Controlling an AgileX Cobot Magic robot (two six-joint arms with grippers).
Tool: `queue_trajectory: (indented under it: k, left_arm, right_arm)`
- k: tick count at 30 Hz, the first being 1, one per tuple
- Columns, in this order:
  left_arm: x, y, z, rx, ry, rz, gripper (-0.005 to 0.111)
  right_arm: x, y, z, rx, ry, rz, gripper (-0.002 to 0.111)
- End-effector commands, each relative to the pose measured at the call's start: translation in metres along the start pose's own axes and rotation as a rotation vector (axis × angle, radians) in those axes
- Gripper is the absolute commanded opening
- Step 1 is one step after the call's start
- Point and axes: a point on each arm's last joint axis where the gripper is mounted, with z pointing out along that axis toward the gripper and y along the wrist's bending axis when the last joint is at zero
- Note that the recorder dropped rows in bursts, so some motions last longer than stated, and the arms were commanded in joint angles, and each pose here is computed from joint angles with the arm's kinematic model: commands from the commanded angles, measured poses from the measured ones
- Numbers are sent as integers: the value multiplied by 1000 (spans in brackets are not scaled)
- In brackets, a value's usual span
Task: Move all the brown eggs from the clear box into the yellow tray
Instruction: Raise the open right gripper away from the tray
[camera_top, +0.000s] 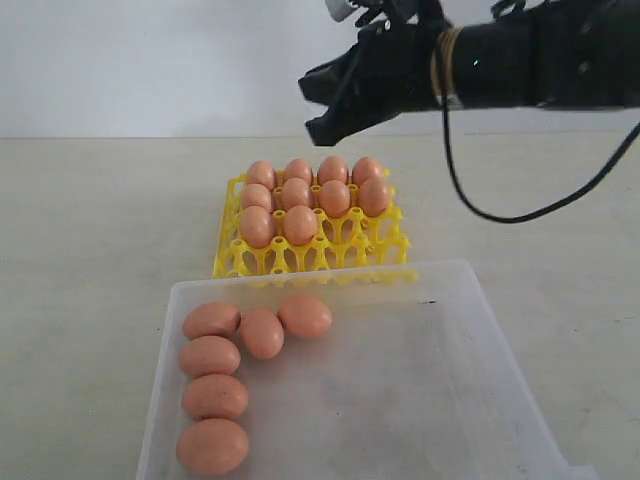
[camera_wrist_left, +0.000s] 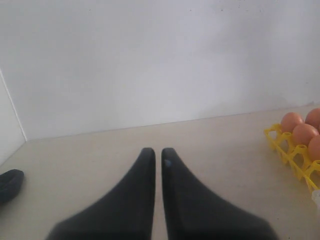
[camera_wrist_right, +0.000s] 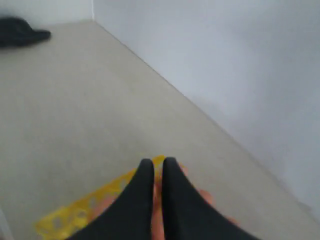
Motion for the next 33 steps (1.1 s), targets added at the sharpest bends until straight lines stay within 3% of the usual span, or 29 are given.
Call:
queue_trajectory:
  k: [1,8,13,17,20,23,25,29,33]
  left_arm:
    - [1,-1,0,7,0,0,4]
    - [1,-1,0,7,0,0,4]
    - [1,-1,0,7,0,0,4]
    - [1,-1,0,7,0,0,4]
    - [1,-1,0,7,0,0,4]
    - [1,-1,0,7,0,0,4]
    - [1,-1,0,7,0,0,4]
    - [1,-1,0,7,0,0,4]
    - [1,-1,0,7,0,0,4]
  right_arm:
    - [-40,-14,-53,234,58,-216,0]
    - [-69,-49,-121,831,99,-220,0]
    - [-49,-66,-158,1158,546,-350,0]
    - [-19,-70,-182,1239,757,-13,0]
    - [9,-61,-185,1030,959,222,0]
    - [27,-31,-177,539,1139,368,0]
    - [25,-13,-166,281,1095,427,0]
    - [4,23,-141,-114,879,486,0]
    - [-10,50,-110,-288,718,350,0]
